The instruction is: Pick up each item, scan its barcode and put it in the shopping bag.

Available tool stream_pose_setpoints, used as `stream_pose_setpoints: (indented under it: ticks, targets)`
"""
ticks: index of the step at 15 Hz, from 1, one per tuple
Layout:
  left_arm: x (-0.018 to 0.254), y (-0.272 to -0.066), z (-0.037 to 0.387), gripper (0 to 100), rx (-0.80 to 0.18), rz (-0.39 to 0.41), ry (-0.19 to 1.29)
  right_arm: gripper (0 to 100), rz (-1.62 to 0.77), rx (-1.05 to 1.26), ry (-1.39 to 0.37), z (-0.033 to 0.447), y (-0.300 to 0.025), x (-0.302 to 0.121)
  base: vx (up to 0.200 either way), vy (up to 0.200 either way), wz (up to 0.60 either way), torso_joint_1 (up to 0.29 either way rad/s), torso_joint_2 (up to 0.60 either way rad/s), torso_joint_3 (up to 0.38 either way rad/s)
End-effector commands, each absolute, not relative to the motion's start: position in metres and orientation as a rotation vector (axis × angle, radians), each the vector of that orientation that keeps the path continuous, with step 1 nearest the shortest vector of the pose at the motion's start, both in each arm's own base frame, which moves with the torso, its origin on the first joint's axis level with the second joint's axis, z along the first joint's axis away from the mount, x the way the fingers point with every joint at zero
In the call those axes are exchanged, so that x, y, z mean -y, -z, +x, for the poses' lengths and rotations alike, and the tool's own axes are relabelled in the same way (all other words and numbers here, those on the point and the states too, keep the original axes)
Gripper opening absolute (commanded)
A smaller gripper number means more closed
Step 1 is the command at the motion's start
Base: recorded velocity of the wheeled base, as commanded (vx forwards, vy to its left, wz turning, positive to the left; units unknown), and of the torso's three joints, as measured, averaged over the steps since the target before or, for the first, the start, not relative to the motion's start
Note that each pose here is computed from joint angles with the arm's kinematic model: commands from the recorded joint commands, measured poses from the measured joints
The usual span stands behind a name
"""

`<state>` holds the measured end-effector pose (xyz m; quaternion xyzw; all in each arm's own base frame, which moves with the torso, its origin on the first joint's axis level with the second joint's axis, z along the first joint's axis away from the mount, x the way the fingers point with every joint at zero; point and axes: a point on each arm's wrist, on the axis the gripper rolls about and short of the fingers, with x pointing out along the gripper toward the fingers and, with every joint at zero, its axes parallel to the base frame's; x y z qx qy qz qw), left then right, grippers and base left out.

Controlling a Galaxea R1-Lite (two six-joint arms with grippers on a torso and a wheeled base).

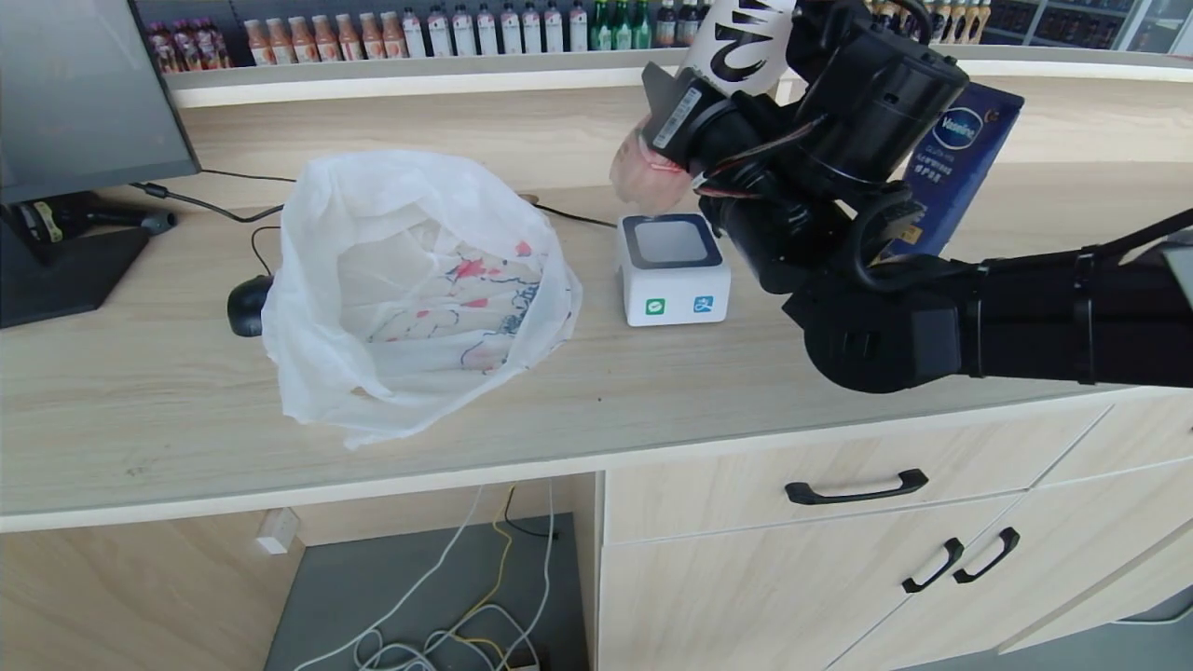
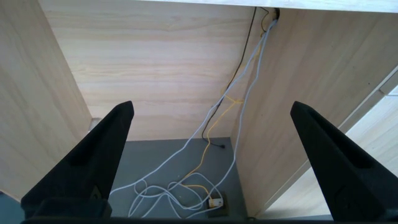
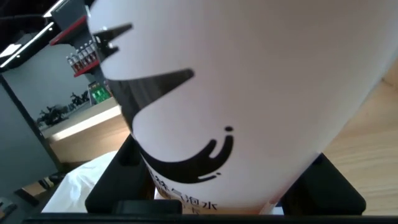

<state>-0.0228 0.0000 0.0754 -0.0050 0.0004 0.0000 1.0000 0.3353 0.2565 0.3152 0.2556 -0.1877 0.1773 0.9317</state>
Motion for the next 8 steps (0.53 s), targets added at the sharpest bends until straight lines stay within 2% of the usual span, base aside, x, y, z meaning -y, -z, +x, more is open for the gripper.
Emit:
stream_pose_setpoints:
  ticks: [1, 8]
  targets:
    - [0.0, -0.0753, -0.0228, 100, -0.002, -0.011, -0.002, 0, 0.562, 0.37, -0.347, 0.3446, -0.3066, -0.2632, 0.0, 0.0, 0.0, 0.0, 0.0, 0.0]
    - [0.0, -0.0753, -0.0228, 100, -0.002, -0.011, 0.0, 0, 0.727, 0.302, -0.32, 0.3542, -0.2969, -0.2637, 0.0, 0.0, 0.0, 0.0, 0.0, 0.0]
